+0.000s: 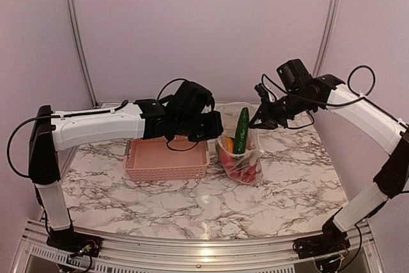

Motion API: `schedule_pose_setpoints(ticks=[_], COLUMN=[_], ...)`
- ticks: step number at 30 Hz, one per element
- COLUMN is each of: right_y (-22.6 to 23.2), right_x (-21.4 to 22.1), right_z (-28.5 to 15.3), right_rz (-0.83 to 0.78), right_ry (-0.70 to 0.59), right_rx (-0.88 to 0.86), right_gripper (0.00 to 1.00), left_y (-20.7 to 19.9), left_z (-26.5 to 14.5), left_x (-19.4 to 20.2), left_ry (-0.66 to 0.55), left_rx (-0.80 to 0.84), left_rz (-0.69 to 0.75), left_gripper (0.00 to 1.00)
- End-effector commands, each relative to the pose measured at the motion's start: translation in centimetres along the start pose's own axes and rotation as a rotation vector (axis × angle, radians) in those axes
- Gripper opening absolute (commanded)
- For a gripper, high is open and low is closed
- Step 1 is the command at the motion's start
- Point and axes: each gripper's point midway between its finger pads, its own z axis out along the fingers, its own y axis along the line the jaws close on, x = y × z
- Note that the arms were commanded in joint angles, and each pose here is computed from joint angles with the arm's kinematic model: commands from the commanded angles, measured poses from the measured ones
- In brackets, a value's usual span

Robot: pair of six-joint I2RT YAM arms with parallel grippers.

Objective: Place the food in the zip-top bag and seal the zipper
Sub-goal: Adjust the zipper food storage bag at the center of the board.

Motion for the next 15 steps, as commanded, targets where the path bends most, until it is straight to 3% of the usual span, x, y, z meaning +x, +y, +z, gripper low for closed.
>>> schedule_pose_setpoints(ticks=[1,5,8,12,15], right_y=[0.0,-1.8,0.2,1.0,0.9], right_x=[-2.7,-3.2,-3.9,-4.0,-3.1], right_z=[-3.8,-4.7,-4.8,-4.7,-3.8], right_rz=[-0.062,-0.021,-0.033,-0.048,-0.075], right_ry=[-0.093,-0.126,-0.150,-0.156,-0.096], right_rx=[0.163,0.224,0.136,0.100,0.100], right_gripper=[0.00,0.00,0.00,0.00,0.00], left_y=[-6.9,-5.5,-2.7,-3.1,-3.8], left_z=[-3.5,-2.9,0.4,2.7,2.6], left_x=[-5.2,-5.3,-3.0,-1.3,-2.5], left_ry=[-0.102,-0.124,-0.013,0.048,0.005], left_rx=[0.191,0.126,0.083,0.135,0.153], left_rz=[0.043,0.082,0.063,0.042,0.029], left_gripper=[0.00,0.00,0.00,0.00,0.00])
